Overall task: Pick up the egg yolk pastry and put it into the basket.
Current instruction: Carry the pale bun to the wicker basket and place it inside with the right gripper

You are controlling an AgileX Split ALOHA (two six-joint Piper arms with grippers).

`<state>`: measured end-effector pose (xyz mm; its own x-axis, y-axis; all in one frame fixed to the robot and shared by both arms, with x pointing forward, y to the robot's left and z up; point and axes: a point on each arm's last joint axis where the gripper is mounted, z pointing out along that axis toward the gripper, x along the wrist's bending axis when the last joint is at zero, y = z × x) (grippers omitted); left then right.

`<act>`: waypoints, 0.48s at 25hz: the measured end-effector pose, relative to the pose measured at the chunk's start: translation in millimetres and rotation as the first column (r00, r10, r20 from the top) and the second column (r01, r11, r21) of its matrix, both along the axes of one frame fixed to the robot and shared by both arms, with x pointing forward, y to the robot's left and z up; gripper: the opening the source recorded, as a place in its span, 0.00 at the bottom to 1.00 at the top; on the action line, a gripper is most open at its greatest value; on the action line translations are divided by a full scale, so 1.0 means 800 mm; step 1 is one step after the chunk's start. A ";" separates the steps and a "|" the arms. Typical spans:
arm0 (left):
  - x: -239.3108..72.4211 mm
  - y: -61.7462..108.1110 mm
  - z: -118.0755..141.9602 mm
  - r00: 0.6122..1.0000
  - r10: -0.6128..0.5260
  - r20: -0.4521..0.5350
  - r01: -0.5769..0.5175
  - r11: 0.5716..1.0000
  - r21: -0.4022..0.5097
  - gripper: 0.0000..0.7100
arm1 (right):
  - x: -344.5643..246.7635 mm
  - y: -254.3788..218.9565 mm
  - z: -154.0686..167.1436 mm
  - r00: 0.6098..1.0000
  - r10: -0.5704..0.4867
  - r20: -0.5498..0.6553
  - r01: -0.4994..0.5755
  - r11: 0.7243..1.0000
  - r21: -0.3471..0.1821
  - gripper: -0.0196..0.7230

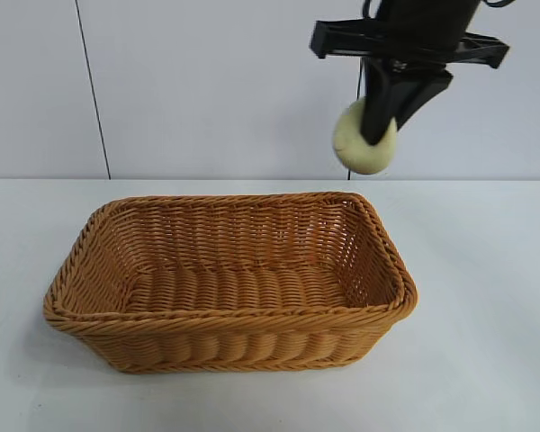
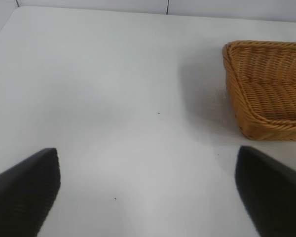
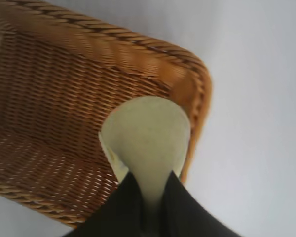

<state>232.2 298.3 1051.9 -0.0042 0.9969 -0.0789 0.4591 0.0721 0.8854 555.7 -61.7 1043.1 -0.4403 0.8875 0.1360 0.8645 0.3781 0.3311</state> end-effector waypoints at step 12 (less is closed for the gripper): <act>0.000 0.000 0.000 1.000 0.000 0.000 0.000 1.000 0.000 0.98 | 0.009 0.061 -0.118 0.996 0.056 -0.068 -0.060 0.997 -0.051 0.08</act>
